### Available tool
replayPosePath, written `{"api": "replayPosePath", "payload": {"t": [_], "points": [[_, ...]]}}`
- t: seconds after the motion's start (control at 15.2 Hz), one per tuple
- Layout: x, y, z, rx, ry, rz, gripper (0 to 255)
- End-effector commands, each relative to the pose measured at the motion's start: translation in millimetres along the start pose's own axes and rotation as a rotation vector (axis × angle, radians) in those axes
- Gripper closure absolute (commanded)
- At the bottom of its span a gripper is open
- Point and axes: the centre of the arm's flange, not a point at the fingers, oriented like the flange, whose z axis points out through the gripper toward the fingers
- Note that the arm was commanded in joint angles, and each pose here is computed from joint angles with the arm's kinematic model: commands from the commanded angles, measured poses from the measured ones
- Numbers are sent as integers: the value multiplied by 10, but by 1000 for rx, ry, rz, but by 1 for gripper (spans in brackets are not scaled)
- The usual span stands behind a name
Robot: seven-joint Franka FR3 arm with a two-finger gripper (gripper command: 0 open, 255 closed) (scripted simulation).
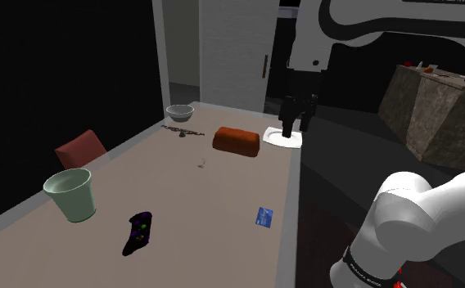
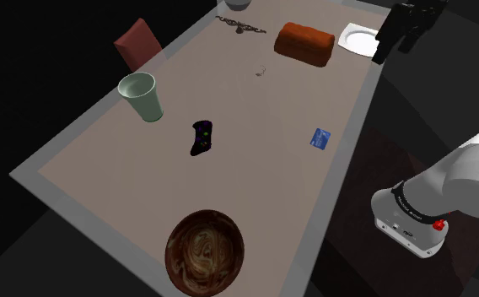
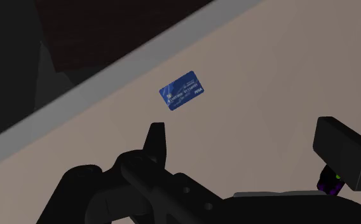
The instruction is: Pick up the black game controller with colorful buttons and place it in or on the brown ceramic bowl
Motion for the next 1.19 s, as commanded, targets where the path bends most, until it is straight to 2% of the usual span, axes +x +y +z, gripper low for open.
{"api": "replayPosePath", "payload": {"t": [0.0,1.12], "points": [[0,0,0,0,0,0,0],[1144,-1663,1176,-60,-37,185,0]]}}
